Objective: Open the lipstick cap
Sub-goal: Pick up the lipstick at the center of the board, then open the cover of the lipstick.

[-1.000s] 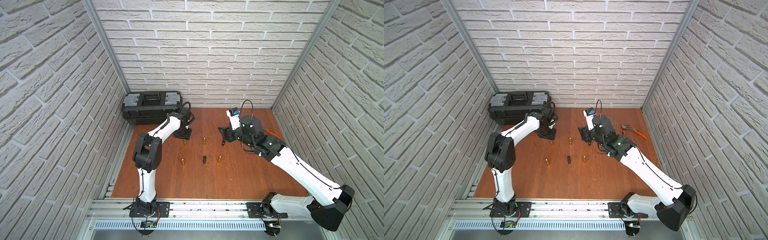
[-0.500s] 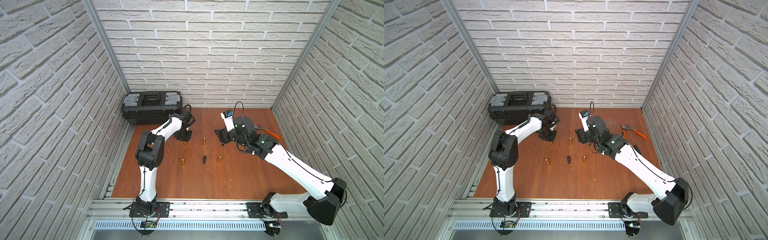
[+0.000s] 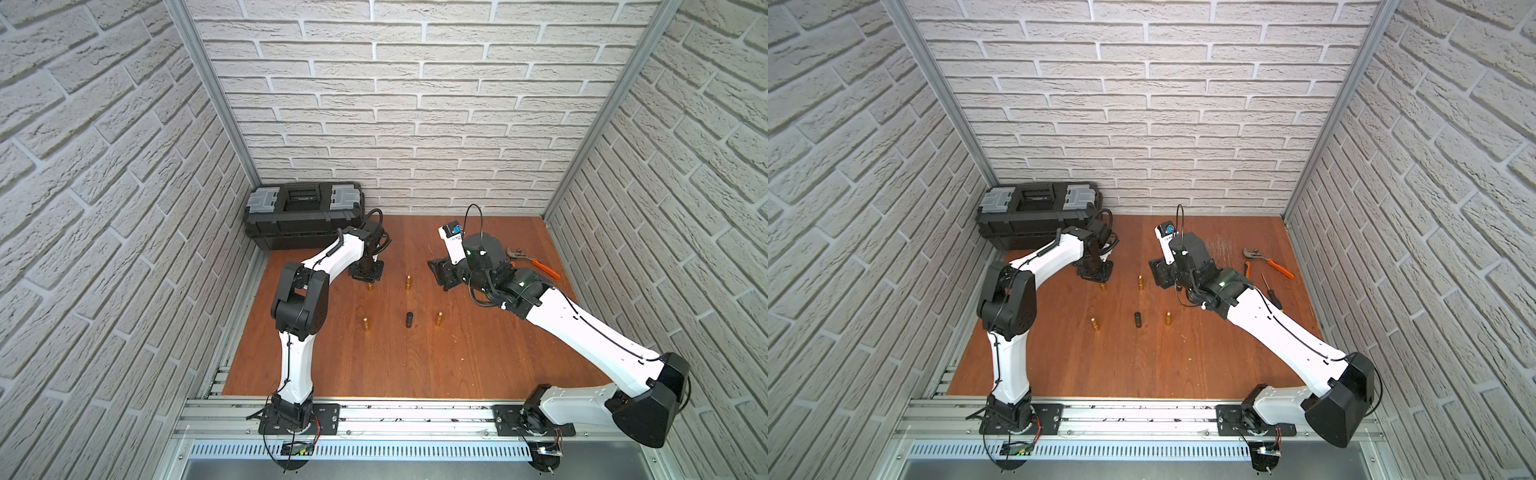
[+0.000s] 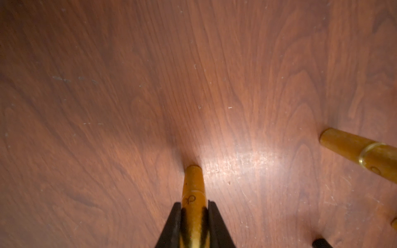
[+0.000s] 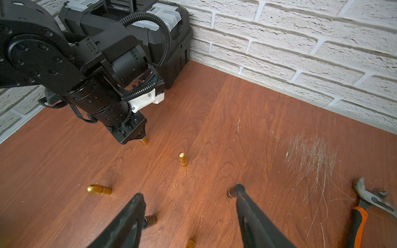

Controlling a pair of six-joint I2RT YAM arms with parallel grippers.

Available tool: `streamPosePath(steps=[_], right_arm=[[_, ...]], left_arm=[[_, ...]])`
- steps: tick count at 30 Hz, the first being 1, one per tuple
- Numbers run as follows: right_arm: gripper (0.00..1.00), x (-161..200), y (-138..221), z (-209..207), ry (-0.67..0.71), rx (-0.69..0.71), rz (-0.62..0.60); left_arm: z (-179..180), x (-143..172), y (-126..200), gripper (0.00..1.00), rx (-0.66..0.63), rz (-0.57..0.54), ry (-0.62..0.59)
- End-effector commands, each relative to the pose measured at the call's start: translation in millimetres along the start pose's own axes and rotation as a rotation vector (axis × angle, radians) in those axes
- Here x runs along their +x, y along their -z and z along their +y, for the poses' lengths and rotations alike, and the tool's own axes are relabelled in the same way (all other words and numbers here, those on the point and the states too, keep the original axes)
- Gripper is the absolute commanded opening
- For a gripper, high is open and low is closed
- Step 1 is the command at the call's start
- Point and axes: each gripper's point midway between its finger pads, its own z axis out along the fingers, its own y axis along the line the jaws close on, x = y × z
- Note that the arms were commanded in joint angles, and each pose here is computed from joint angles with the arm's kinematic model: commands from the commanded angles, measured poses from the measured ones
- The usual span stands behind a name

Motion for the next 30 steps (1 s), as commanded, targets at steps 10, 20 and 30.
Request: streamPosePath(steps=[10,20,30], right_arm=[[0.68,6,-12,50,0.126,-0.206,0.012],[0.66,-9,-12,122,0.275,-0.474,0.044],[0.56,-9,-29,149,0.340,-0.546,0.085]], left_arm=[[-12,10,127,0.06,0.241,-0.069,0.052],[-43,46,207,0.05,0.613,-0.110,0.155],[-53,59,224,0.06,0.730,-0.158,0.191]])
